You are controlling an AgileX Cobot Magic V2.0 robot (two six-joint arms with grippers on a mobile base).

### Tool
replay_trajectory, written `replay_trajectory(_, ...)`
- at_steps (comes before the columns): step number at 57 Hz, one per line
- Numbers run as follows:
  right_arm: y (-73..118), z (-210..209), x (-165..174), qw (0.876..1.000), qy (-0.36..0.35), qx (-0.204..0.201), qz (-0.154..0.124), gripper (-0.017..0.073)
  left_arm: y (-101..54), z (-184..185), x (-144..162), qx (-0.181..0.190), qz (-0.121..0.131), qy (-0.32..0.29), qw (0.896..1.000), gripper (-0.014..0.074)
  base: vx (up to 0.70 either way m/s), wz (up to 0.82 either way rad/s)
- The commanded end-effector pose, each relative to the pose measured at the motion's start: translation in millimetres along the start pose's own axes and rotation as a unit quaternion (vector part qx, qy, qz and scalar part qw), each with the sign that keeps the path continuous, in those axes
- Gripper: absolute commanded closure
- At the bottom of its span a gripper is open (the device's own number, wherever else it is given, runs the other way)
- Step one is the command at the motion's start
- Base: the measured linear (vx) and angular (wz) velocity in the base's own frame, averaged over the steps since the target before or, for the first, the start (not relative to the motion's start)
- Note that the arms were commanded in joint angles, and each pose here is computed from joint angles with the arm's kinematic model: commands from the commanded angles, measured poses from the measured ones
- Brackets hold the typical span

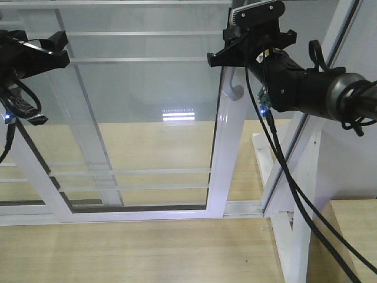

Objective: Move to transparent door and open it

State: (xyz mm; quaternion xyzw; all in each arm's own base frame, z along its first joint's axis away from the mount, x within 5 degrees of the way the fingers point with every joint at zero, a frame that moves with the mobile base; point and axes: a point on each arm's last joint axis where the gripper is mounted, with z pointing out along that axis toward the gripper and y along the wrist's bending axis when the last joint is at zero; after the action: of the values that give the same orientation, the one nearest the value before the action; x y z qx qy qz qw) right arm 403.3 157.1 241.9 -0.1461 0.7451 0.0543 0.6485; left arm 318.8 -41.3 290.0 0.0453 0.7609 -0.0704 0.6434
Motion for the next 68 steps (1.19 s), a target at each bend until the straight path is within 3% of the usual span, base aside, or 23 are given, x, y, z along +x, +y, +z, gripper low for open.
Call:
replay_trajectory(1,11.3,-21,-48,0.995,-0.092,-0.014,-0.028,0.0568,-2.7,-6,-28,0.008,-0.006,-0.070,0.997,0.0001,0.00,0.00)
replay_trajectory(18,49.2,-29,-53,0.987,-0.116,-0.074,-0.085,0.0568,-2.7,-6,-28,0.008,-0.006,-0.070,0.997,0.0001,0.00,-0.01)
replay_trajectory(25,50.6,-29,-53,0.985,-0.121,-0.075,-0.095,0.0568,-2.7,-6,-28,0.008,-0.007,-0.070,0.997,0.0001,0.00,0.00)
replay_trajectory(41,13.8,-50,-82,0.992,-0.105,-0.019,-0.073,0.0568,-12.7,-6,-27,0.024,-0.003,-0.068,0.997,0.0001,0.00,0.00)
replay_trajectory(51,-14.5,-76,-104,0.996,-0.071,0.000,-0.052,0.0567,-35.7,-5,-24,0.068,0.027,-0.071,0.995,0.0001,0.00,0.00)
replay_trajectory(57,-30.4,-90,-112,0.997,-0.061,0.012,-0.053,0.0565,-49.4,-1,-21,0.093,0.020,-0.079,0.992,0.0001,0.00,0.00)
replay_trajectory(68,-59.9,-118,-86,0.992,-0.075,0.087,-0.044,0.0564,-76.9,13,-11,0.136,0.004,-0.069,0.988,0.0001,0.00,0.00)
